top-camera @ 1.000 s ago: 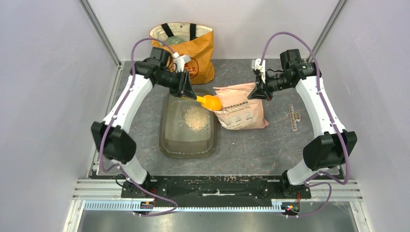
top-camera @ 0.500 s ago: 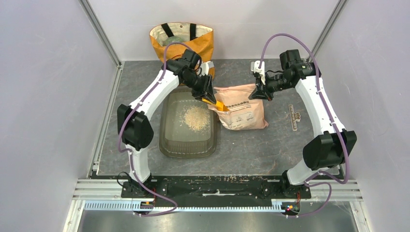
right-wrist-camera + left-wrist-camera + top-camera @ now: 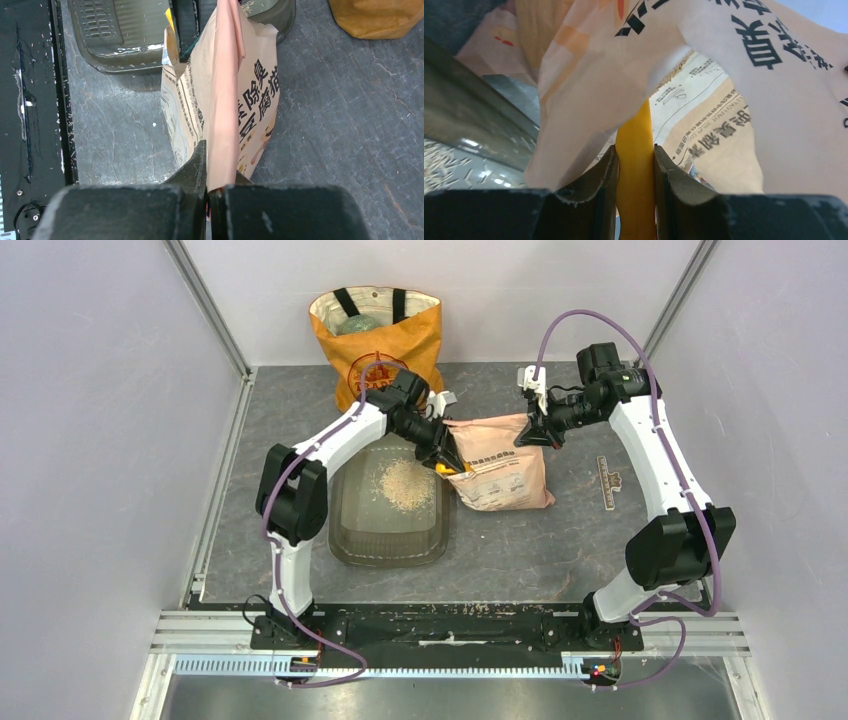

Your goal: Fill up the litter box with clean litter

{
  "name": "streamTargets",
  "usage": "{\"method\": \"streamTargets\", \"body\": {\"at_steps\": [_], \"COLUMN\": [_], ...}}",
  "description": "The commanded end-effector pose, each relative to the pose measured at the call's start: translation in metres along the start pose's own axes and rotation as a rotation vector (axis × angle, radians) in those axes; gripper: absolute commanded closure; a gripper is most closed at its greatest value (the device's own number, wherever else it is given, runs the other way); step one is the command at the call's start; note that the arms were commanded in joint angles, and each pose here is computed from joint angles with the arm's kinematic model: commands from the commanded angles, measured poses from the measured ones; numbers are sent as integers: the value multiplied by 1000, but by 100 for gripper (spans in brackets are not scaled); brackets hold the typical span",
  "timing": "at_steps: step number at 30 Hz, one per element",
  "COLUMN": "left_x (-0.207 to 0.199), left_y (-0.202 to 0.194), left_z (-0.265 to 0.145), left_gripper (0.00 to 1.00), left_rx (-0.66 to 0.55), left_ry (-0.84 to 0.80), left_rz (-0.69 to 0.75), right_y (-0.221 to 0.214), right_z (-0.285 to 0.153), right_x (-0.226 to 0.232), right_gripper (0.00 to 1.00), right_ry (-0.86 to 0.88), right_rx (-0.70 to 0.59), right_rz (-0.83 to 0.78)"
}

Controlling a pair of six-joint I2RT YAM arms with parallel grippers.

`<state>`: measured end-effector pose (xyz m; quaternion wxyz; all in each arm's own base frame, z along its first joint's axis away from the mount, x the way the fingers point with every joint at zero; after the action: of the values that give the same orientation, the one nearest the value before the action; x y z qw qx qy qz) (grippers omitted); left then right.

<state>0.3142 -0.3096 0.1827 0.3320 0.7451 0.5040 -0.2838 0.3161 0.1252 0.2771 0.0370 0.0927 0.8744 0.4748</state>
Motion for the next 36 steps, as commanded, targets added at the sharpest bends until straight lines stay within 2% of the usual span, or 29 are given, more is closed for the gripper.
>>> {"method": "streamTargets", "body": {"at_steps": [1,5,13,16,22,36], "left_x": [-19,-35,-48,-48,-32,-7], "left_y": [-4,-5,-4,-8,-17,-41], "left_z": [11,1,-39,-49,-59,-106], "left_gripper": [98,98,98,98,98,98], "left_rx": [-9,-29,-128,-129,-140,-174], "left_ry": [-215,-333,-364,-402,-397,-408], "left_rz": [30,48,83,80,12,-13], "right_y": [39,38,36,35,43,53], "right_z": [-5,-6,-10,-11,-15,-19], "right_x": [4,6,16,18,21,21], "right_gripper": [100,100,100,100,100,100], "right_ry": [3,7,16,17,19,25], "right_rx": [-145,-141,-132,-134,-155,-176], "right_rz": [-127,-124,-114,-115,-119,-130]}}
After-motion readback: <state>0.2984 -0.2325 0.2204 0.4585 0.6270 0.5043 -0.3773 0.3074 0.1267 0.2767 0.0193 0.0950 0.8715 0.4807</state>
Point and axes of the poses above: each gripper's point midway between its finger pads, its own z axis out along the fingers, its own x axis along the line the jaws close on, y = z × x, the point moved 4 cm from there along -z, back along the fingers, and after that the axes turned 4 degrees about z, right-handed, at the moved point
